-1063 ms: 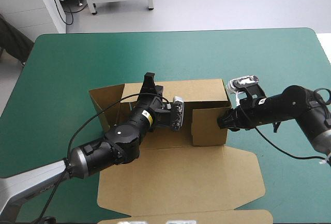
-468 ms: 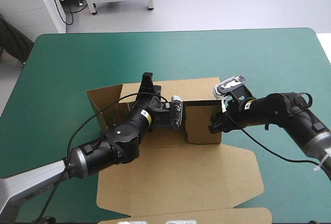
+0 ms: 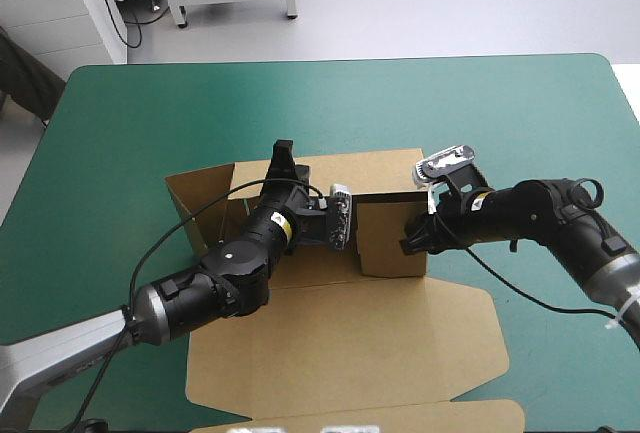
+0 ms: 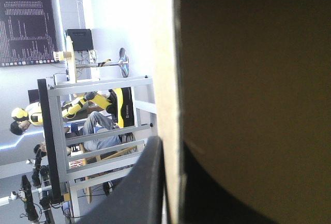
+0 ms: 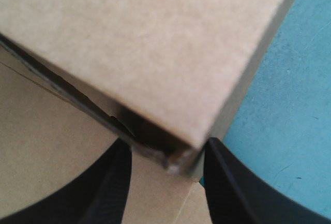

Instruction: Fold the box

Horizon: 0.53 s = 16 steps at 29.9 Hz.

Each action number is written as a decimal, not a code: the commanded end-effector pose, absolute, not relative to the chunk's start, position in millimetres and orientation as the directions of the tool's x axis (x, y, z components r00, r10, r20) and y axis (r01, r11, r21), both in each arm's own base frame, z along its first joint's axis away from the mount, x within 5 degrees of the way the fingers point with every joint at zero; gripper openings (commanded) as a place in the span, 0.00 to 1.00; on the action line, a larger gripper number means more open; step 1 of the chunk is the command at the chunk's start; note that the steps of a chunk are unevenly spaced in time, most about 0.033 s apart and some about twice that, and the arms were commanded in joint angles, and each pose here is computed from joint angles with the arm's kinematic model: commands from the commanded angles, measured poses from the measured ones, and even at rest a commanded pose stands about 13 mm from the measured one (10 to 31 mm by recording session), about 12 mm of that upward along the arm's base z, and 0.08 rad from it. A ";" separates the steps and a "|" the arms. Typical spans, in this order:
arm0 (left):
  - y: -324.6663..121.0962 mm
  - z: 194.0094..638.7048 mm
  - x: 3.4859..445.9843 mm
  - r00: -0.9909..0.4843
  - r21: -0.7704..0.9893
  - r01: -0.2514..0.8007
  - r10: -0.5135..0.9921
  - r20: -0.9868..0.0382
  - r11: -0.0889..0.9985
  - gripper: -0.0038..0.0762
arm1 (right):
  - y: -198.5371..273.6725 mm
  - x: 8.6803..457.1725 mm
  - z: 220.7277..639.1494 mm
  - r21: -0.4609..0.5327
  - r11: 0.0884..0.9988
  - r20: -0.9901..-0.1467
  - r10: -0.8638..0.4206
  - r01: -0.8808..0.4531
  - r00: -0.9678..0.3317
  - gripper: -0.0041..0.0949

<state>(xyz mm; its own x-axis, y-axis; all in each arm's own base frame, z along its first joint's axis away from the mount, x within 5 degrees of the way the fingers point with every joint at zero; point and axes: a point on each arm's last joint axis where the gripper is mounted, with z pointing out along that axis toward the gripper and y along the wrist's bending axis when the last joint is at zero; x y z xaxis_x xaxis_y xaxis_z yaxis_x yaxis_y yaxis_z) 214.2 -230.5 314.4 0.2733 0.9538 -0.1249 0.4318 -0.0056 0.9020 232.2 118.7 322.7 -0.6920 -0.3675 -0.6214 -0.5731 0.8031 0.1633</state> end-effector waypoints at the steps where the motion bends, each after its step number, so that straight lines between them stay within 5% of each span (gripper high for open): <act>1: -229.8 329.9 209.1 0.292 0.908 0.418 0.940 -0.176 0.040 0.04 | 122.5 234.7 340.4 0.202 0.806 -0.706 -0.275 -0.557 -0.653 0.45; 11: -230.2 330.0 208.9 0.296 0.908 0.418 0.939 -0.177 0.039 0.04 | 123.6 236.9 342.8 0.109 0.790 -0.746 -0.336 -0.603 -0.575 0.45; 16: -230.2 329.8 208.8 0.295 0.906 0.421 0.939 -0.180 0.042 0.04 | 123.2 245.7 351.1 0.107 0.829 -0.817 -0.241 -0.550 -0.523 0.42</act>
